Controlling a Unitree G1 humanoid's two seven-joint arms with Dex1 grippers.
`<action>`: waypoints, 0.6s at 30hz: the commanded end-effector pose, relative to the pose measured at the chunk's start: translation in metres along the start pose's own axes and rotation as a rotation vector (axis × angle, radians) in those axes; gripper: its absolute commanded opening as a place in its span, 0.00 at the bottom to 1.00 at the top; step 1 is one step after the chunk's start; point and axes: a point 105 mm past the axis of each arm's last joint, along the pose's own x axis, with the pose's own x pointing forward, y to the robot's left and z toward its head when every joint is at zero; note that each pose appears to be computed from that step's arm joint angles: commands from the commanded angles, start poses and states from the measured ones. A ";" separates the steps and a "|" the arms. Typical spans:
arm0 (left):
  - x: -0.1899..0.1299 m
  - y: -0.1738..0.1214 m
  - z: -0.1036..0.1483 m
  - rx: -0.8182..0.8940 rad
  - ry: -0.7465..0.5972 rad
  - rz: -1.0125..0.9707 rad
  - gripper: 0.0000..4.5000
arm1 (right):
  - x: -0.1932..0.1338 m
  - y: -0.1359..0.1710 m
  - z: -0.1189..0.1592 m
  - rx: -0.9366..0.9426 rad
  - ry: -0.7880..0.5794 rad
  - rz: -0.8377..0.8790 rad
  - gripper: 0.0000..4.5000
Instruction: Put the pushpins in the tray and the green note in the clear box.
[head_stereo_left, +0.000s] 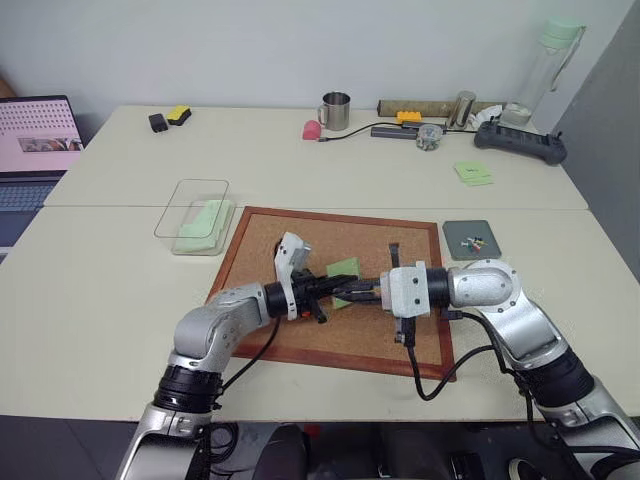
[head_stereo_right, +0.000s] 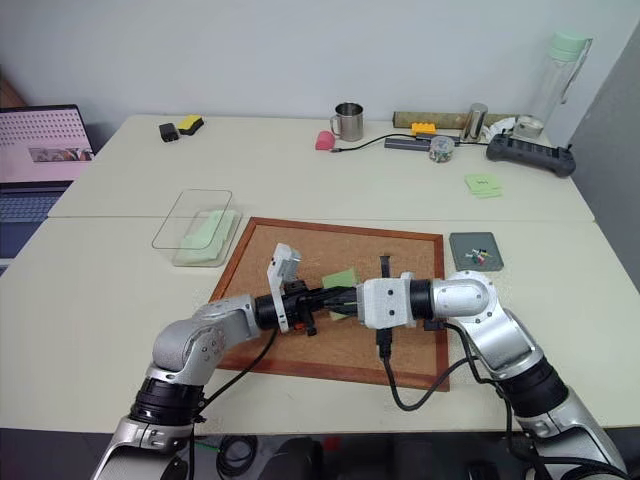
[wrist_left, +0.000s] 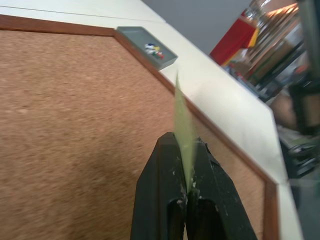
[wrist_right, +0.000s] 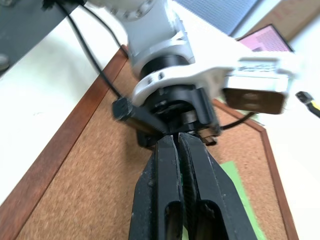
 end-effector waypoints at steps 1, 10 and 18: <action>0.000 0.004 0.010 0.037 -0.037 0.012 0.01 | -0.013 -0.013 0.013 0.028 -0.028 -0.086 0.00; 0.013 -0.023 0.066 0.147 -0.157 -0.054 0.01 | -0.083 -0.076 -0.029 0.464 0.002 -0.685 0.00; 0.034 -0.051 0.083 0.611 -0.081 -0.138 0.01 | -0.163 -0.077 -0.098 0.660 0.201 -1.225 0.00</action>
